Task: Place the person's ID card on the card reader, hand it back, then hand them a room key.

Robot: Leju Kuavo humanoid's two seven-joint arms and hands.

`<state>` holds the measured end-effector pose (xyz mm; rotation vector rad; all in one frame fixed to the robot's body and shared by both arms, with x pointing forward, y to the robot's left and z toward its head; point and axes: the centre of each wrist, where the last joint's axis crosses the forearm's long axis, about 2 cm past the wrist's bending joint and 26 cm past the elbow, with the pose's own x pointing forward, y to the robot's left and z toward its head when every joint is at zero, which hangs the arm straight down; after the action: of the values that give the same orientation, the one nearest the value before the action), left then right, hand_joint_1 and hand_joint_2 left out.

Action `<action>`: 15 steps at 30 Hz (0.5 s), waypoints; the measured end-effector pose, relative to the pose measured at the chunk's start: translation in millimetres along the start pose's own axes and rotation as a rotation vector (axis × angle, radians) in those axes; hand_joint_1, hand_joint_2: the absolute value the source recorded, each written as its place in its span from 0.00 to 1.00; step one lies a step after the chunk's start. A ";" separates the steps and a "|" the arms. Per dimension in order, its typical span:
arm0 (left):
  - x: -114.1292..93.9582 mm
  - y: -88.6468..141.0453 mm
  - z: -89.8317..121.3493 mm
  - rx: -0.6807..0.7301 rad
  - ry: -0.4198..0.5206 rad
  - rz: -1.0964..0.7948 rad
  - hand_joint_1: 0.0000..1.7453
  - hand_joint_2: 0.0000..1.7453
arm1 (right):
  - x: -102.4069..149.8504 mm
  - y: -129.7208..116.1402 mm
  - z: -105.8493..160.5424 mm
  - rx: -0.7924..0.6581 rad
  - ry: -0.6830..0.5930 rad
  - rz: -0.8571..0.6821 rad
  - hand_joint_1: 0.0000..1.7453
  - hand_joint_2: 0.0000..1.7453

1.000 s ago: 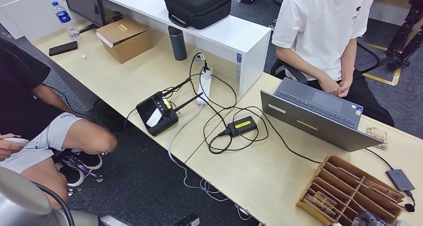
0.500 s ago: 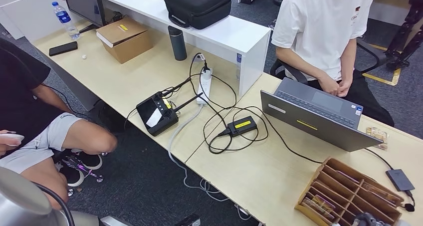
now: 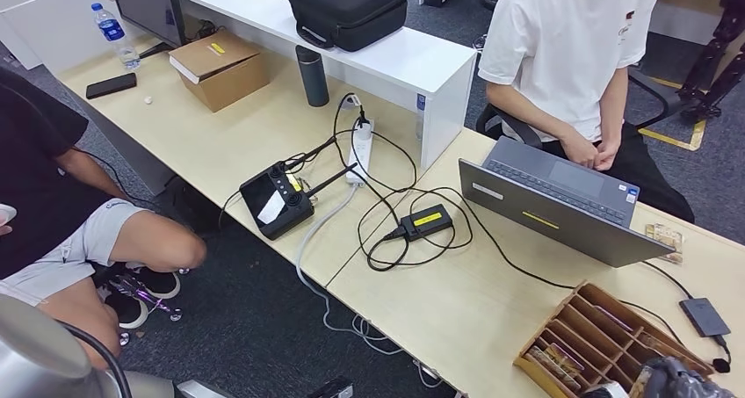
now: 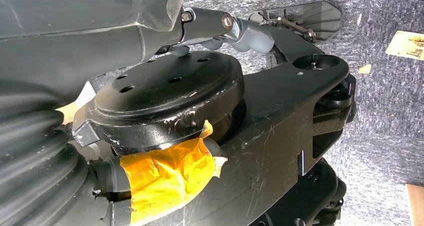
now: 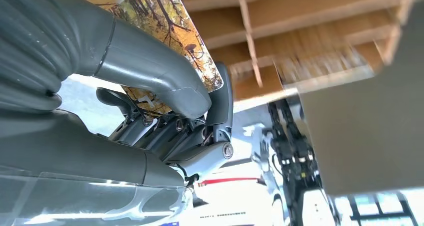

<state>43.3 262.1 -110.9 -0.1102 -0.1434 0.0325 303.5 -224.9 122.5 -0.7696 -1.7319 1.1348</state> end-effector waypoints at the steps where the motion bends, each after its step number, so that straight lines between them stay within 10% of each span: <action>1: 0.0 0.0 0.0 0.000 0.000 0.000 0.00 1.00 | 0.4 -3.7 -2.9 -0.013 -0.004 -0.004 1.00 1.00; 15: -0.1 -0.1 0.0 -0.005 -0.003 -0.007 0.00 1.00 | 3.4 -57.3 -52.9 -0.130 -0.062 -0.039 1.00 1.00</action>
<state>43.1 262.0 -110.9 -0.1143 -0.1467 0.0252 349.2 -224.9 185.8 -0.7829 -1.8793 1.0376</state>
